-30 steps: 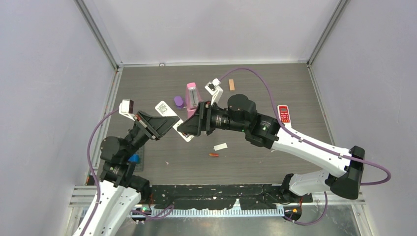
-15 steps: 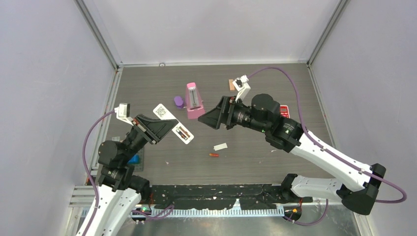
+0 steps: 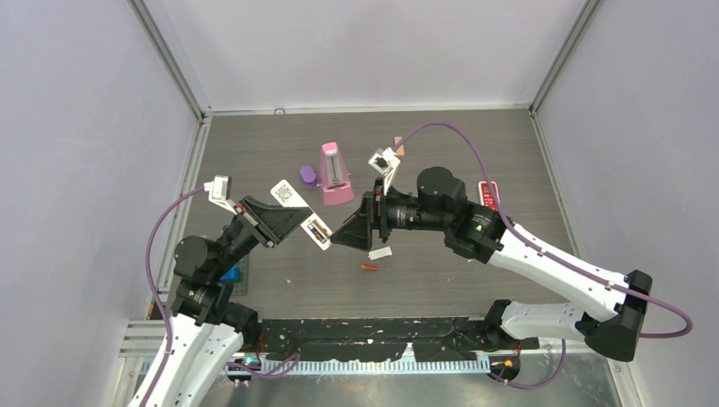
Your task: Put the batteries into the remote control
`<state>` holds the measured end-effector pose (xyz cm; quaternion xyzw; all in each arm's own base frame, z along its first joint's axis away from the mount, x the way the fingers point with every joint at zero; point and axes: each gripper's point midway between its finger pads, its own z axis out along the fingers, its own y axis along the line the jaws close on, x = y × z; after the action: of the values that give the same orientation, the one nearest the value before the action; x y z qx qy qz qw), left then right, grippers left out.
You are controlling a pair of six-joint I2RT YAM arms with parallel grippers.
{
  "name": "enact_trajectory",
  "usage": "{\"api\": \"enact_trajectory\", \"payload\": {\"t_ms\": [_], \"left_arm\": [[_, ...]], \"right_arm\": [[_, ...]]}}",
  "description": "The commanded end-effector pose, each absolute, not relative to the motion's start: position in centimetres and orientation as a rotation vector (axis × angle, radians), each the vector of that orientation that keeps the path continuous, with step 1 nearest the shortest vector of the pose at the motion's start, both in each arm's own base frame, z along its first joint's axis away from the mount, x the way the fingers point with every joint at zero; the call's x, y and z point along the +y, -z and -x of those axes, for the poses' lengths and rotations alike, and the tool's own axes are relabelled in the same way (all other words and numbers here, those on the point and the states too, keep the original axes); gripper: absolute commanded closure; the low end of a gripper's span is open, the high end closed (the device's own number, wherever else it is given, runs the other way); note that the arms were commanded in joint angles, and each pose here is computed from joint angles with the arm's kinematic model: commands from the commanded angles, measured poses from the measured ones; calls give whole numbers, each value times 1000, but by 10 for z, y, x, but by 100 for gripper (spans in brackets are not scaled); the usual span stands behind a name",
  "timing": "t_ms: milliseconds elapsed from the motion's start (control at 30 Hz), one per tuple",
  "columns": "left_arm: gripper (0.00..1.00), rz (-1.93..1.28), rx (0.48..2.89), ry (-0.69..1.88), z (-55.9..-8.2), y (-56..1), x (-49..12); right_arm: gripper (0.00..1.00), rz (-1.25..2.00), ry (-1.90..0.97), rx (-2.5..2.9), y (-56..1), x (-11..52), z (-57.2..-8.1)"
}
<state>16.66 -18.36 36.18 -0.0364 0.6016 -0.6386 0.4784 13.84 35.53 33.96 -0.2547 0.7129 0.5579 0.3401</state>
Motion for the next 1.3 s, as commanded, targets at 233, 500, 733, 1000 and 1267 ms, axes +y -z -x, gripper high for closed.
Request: {"api": "enact_trajectory", "payload": {"t_ms": [233, 500, 733, 1000, 1267], "left_arm": [[100, -23, 1435, 1583, -157, -377, -189], [100, -33, 1437, 1588, -157, -378, -191], [100, -41, 1438, 1593, -157, -379, -192], [100, -41, 1436, 1595, -157, -379, -192], [100, -37, 1438, 1585, -157, -378, -191]], "right_arm": [[38, 797, -1486, 1719, -365, 379, -129], [54, 814, -1447, 1720, -365, 383, -131], [59, 845, -1423, 1754, -356, 388, -128], [76, 848, -1391, 1795, -348, 390, -130], [74, 835, -1373, 1822, -348, 391, -132]]}}
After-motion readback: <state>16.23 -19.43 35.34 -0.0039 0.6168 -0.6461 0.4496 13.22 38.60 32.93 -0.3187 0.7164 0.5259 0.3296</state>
